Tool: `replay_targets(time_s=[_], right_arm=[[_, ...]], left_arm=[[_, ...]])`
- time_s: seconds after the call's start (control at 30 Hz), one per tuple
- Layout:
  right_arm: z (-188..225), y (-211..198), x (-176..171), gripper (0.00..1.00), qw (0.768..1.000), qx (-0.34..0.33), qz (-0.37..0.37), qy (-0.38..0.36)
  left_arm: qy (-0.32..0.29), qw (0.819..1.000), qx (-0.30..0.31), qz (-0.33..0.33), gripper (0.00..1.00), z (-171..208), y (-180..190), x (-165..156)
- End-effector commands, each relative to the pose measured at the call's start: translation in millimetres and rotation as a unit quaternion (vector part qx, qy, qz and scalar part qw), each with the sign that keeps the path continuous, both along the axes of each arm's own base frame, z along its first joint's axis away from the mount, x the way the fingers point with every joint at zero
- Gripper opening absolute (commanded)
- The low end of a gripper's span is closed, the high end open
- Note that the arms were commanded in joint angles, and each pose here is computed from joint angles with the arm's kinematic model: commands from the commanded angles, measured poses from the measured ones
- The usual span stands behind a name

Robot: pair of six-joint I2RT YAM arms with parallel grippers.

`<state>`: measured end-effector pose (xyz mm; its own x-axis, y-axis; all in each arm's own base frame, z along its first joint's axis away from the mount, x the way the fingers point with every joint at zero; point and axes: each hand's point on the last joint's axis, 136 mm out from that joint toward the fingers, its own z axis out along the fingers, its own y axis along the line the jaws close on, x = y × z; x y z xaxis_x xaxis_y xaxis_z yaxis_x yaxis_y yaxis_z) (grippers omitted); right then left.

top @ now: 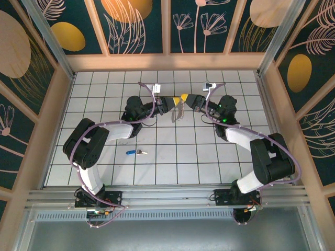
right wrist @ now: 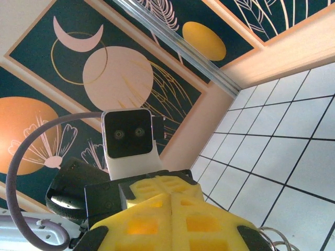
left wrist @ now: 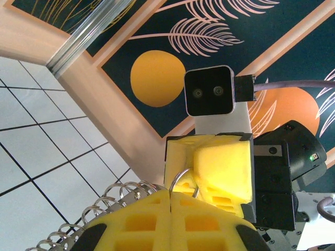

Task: Put the keys on the keyring

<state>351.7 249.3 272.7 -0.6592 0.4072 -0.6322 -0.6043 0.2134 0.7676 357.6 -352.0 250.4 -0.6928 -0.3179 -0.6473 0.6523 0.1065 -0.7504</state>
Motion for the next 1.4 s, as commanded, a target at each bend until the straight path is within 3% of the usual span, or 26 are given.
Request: replay_targets(time_s=[0.0, 0.43, 0.57, 0.73, 0.97, 1.17, 1.27, 1.37], right_arm=[[6, 0, -9, 0.0, 1.0, -0.005, 0.013, -0.026], [-3, -3, -4, 0.0, 1.0, -0.005, 0.005, -0.018], [-3, -2, -4, 0.0, 1.0, 0.001, 0.01, -0.017], [-3, -2, -3, 0.0, 1.0, 0.004, 0.011, -0.014], [-4, -2, -3, 0.0, 1.0, 0.004, 0.01, -0.013], [-5, -2, -2, 0.0, 1.0, 0.001, 0.008, -0.012], [-3, -9, 2, 0.0, 1.0, 0.0, 0.001, -0.009], [6, -32, 7, 0.3, 0.999, 0.005, -0.03, -0.01]], left_arm=[[-0.036, 0.999, -0.019, 0.001, 0.0, 19, -4, 1], [-0.049, 0.998, -0.03, -0.01, 0.0, 30, -4, -4], [-0.048, 0.998, -0.034, -0.025, 0.13, 30, -6, -9], [-0.051, 0.997, -0.034, -0.038, 0.16, 28, -10, -14], [-0.063, 0.996, -0.04, -0.051, 0.13, 37, -15, -16], [-0.063, 0.996, -0.04, -0.048, 0.0, 37, -15, -16], [-0.063, 0.997, -0.034, -0.042, 0.0, 36, -14, -15], [-0.072, 0.997, -0.012, -0.031, 0.0, 34, -13, -14]])
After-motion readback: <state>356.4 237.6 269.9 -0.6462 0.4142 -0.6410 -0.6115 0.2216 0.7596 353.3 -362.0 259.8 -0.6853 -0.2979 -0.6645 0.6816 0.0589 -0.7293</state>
